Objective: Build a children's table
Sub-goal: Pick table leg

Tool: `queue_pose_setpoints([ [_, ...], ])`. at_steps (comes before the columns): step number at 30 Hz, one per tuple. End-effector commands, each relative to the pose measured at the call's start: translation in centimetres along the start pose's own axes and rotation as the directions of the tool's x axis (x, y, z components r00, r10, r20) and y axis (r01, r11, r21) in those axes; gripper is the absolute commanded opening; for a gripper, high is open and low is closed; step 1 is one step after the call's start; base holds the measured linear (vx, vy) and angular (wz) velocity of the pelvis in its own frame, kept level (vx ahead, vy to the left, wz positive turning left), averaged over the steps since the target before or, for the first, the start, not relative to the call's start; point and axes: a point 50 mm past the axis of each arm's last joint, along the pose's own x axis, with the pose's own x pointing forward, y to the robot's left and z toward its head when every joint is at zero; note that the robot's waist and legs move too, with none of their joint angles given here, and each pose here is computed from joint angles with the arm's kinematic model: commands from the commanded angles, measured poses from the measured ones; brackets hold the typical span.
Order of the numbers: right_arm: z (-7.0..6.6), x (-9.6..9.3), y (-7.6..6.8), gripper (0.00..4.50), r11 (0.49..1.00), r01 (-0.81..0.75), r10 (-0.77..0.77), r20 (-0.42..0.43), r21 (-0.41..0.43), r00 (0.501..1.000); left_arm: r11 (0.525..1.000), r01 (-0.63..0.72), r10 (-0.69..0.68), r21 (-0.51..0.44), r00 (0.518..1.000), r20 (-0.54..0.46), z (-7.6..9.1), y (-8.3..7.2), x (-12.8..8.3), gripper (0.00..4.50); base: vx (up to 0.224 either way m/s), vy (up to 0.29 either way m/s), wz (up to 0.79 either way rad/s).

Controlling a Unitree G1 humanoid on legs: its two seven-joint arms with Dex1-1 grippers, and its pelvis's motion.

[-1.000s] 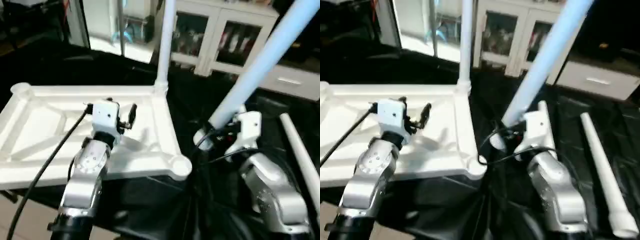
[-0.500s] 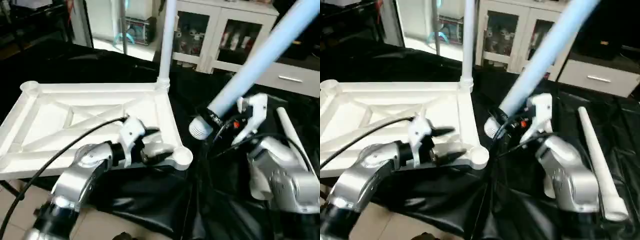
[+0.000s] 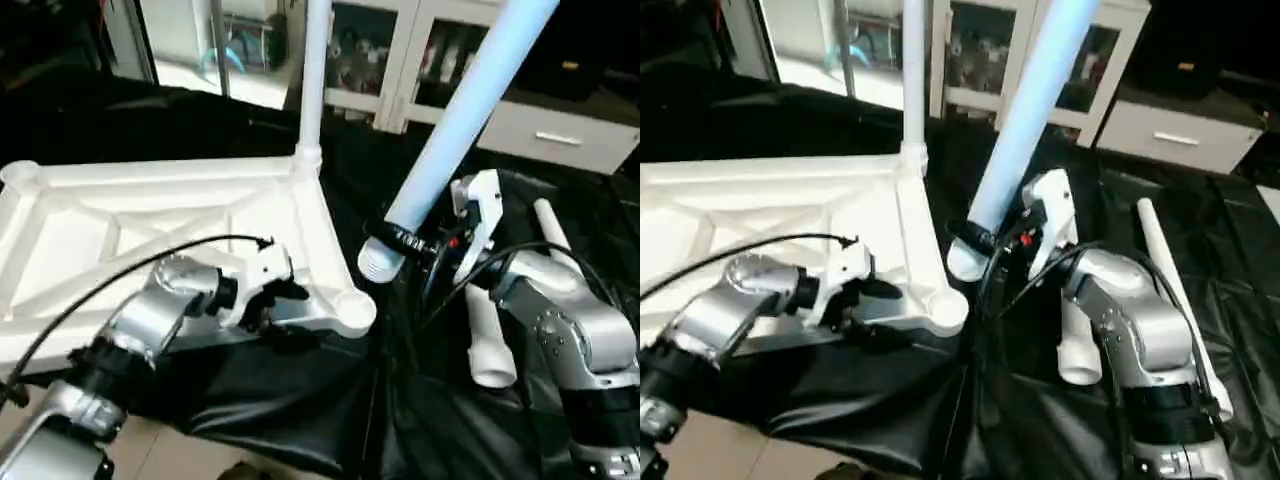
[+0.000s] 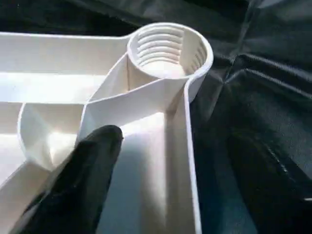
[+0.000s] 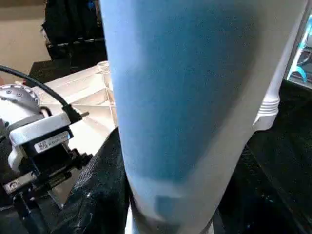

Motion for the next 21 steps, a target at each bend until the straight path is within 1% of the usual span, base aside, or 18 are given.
queue_pose_setpoints([
  [1,0.2,0.0,0.2,1.86,1.000,-0.018,0.018,-0.005,-0.012,1.000,1.000,-0.020,0.020,-0.001,0.999,-0.046,-0.4,0.3,-0.4,3.58,0.000,0.000,0.00],
  [4,-0.1,0.1,0.3,1.86,1.000,-0.021,0.021,-0.007,-0.009,1.000,1.000,-0.031,0.031,-0.004,0.998,-0.047,-0.4,0.3,-0.6,3.28,0.000,0.000,0.00],
  [7,-0.1,0.1,0.4,1.86,1.000,-0.023,0.022,-0.008,-0.008,1.000,1.000,-0.030,0.029,-0.009,0.999,-0.046,-0.4,0.3,-0.5,3.10,0.000,0.000,0.00],
  [9,-0.3,0.2,0.5,1.86,1.000,-0.020,0.020,-0.008,-0.004,1.000,0.999,-0.049,0.048,-0.009,0.996,-0.073,-0.3,0.0,-0.6,2.90,0.000,0.000,0.00],
  [10,-0.3,0.3,0.6,1.86,1.000,-0.020,0.020,-0.004,0.000,1.000,0.997,-0.071,0.070,-0.005,0.994,-0.086,-0.2,-0.2,-0.8,2.90,0.000,0.000,0.00],
  [13,-0.3,0.3,0.6,1.86,1.000,-0.021,0.021,0.000,0.004,1.000,0.996,-0.086,0.085,-0.002,0.993,-0.086,-0.1,-0.3,-0.9,2.77,0.000,0.000,0.00],
  [14,-0.3,0.4,0.6,1.86,1.000,-0.023,0.023,0.002,0.007,1.000,0.996,-0.092,0.092,0.006,0.991,-0.095,-0.2,-0.3,-0.9,2.54,0.000,0.000,0.00],
  [17,-0.4,0.7,0.8,1.86,0.999,-0.031,0.031,0.003,0.013,1.000,0.995,-0.092,0.095,0.030,0.989,-0.111,-0.5,-0.5,-0.7,2.42,0.000,0.000,0.00],
  [19,-0.5,0.7,0.8,1.86,0.999,-0.033,0.033,0.002,0.014,0.999,0.995,-0.091,0.094,0.033,0.989,-0.113,-0.6,-0.6,-0.6,2.24,0.000,0.000,0.00],
  [21,-0.6,0.9,0.9,1.86,0.999,-0.036,0.036,0.001,0.019,0.999,0.996,-0.085,0.089,0.039,0.987,-0.137,-0.9,-0.8,-0.3,2.05,0.000,0.000,0.00],
])
